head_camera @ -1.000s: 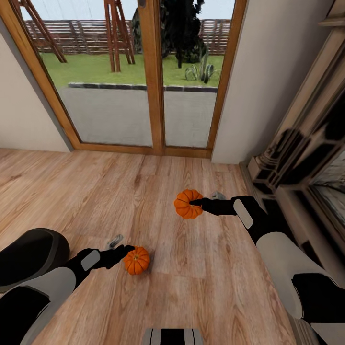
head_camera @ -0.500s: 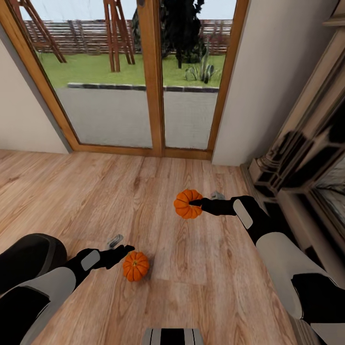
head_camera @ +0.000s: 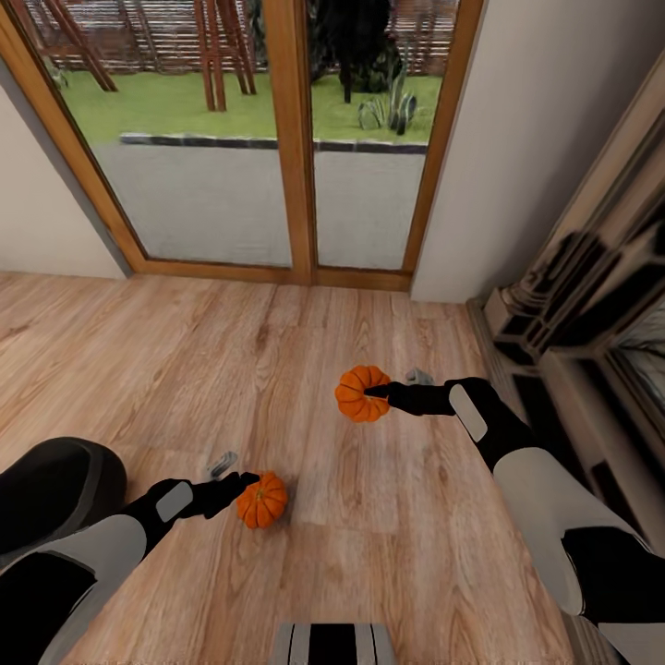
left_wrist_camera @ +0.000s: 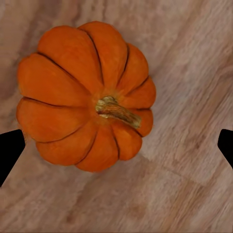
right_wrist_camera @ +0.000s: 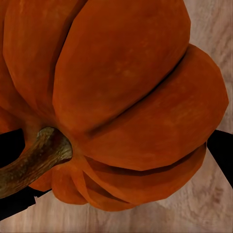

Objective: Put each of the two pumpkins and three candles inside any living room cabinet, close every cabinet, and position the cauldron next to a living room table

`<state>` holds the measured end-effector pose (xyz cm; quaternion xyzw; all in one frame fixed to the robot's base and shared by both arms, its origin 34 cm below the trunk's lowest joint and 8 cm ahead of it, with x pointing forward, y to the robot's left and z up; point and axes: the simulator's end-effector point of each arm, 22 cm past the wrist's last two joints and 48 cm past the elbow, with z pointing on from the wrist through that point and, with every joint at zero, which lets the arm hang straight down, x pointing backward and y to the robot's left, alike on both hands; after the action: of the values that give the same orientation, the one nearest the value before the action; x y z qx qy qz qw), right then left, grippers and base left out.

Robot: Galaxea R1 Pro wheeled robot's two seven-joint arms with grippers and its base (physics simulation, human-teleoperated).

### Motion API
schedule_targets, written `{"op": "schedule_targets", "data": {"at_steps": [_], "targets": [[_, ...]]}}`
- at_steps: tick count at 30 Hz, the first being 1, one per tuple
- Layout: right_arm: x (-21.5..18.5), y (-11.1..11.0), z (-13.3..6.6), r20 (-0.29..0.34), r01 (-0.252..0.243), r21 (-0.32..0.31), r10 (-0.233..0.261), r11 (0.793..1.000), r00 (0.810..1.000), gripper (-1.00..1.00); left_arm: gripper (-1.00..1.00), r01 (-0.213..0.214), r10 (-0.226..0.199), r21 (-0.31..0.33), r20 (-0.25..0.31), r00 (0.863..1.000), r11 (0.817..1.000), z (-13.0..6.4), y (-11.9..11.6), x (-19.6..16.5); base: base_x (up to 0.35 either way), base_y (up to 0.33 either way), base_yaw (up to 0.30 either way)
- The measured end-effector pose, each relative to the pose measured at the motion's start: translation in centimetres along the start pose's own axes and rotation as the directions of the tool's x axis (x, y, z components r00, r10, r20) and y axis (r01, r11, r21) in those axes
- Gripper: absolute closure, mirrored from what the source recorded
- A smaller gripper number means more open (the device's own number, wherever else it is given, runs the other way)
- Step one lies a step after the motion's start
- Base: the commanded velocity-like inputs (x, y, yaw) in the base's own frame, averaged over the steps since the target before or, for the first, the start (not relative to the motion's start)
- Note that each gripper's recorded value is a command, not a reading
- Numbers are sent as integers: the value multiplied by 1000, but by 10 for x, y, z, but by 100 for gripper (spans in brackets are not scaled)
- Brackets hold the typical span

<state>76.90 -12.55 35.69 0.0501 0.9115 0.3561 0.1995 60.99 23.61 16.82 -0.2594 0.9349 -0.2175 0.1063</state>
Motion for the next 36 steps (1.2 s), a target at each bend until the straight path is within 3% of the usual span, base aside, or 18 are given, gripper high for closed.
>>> {"op": "schedule_targets", "data": {"at_steps": [4, 16, 25, 36], "targets": [[6, -8, 7, -13, -10, 5, 10, 1000, 1000, 100, -100, -1, 2, -9, 14, 1000, 1000, 6, 7, -1, 0, 0, 0], [28, -24, 31, -54, -40, 8, 40, 999, 998, 100, -100, 13, -14, -35, -18, 1000, 999, 24, 27, 15, 0, 0, 0], [28, -23, 31, -54, -41, 6, 41, 999, 998, 100, -100, 14, -15, -33, -17, 1000, 999, 24, 26, 15, 0, 0, 0], [30, -15, 35, -58, -42, -5, 42, 999, 997, 100, -100, 13, -14, -33, -17, 1000, 999, 24, 26, 15, 174, -27, 0]]}}
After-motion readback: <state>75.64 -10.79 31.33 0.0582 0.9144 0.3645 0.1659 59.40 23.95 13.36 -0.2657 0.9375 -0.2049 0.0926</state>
